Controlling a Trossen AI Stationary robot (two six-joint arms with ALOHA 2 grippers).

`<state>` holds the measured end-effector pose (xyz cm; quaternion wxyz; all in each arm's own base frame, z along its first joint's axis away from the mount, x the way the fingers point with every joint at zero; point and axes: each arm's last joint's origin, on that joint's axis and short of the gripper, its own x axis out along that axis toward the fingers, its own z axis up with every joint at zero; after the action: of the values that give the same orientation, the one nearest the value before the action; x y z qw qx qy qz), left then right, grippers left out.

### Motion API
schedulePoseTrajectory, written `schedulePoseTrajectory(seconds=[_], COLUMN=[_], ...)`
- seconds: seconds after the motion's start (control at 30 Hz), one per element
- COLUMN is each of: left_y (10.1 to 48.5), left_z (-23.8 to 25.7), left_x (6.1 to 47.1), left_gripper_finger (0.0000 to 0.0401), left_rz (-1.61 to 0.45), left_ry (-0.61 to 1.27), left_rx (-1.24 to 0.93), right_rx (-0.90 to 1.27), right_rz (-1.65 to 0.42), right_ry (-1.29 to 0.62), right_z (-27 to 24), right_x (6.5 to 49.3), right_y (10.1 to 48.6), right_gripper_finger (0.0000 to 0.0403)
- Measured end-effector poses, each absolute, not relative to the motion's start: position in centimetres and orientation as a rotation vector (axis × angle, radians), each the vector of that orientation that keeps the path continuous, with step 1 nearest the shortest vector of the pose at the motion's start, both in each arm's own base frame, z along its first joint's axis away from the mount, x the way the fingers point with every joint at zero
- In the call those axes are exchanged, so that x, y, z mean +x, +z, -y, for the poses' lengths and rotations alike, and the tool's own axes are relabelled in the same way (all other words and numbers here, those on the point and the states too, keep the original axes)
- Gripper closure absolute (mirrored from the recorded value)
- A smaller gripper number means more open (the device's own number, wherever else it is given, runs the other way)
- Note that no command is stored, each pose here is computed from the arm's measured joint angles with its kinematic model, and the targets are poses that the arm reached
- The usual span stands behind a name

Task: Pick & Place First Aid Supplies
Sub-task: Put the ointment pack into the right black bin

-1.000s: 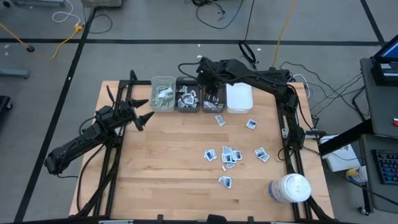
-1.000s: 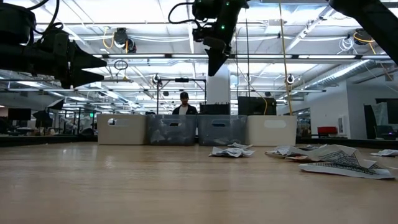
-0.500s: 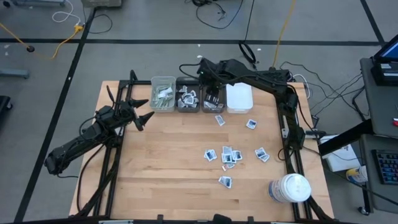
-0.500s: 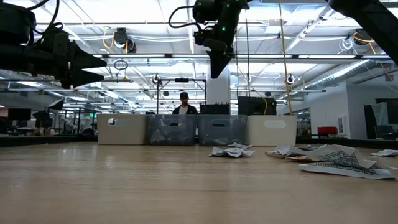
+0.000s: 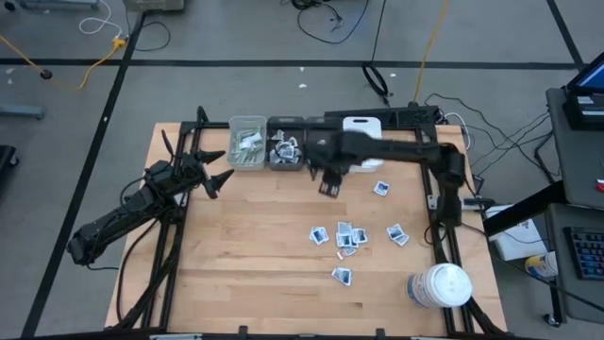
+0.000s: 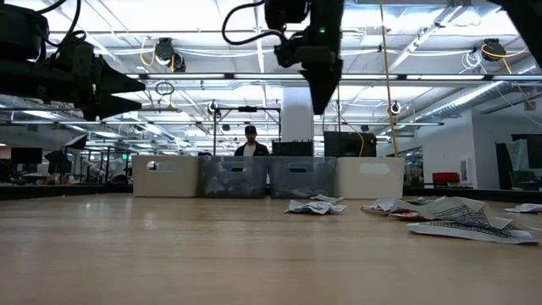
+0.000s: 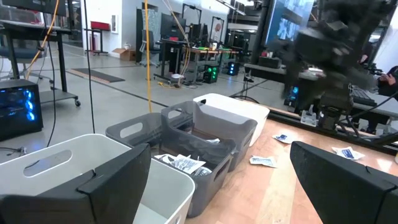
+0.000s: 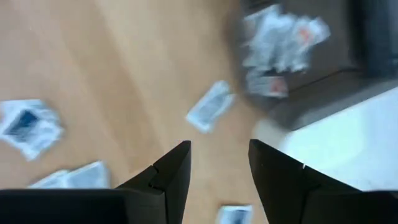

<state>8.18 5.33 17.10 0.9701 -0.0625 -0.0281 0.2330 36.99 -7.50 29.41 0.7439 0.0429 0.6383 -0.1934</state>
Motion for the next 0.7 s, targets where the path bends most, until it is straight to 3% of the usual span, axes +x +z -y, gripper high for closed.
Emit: schedulePoseTrajectory(seconds=[0.4, 0.7], left_y=[17.1, 17.1], left_z=[-5.3, -5.3], left_x=[8.2, 8.2], left_gripper_finger=[0.0009, 0.0009], left_rz=[0.057, 0.057], left_ry=[0.47, 0.471], left_rx=[-0.126, -0.126], right_rx=[0.168, 0.153], right_rz=[-1.452, -1.411], right_ry=[-0.322, -0.299], right_z=[-2.4, -3.8], right_x=[33.5, 33.7], right_y=[24.8, 24.6], right_gripper_finger=[0.0248, 0.0248])
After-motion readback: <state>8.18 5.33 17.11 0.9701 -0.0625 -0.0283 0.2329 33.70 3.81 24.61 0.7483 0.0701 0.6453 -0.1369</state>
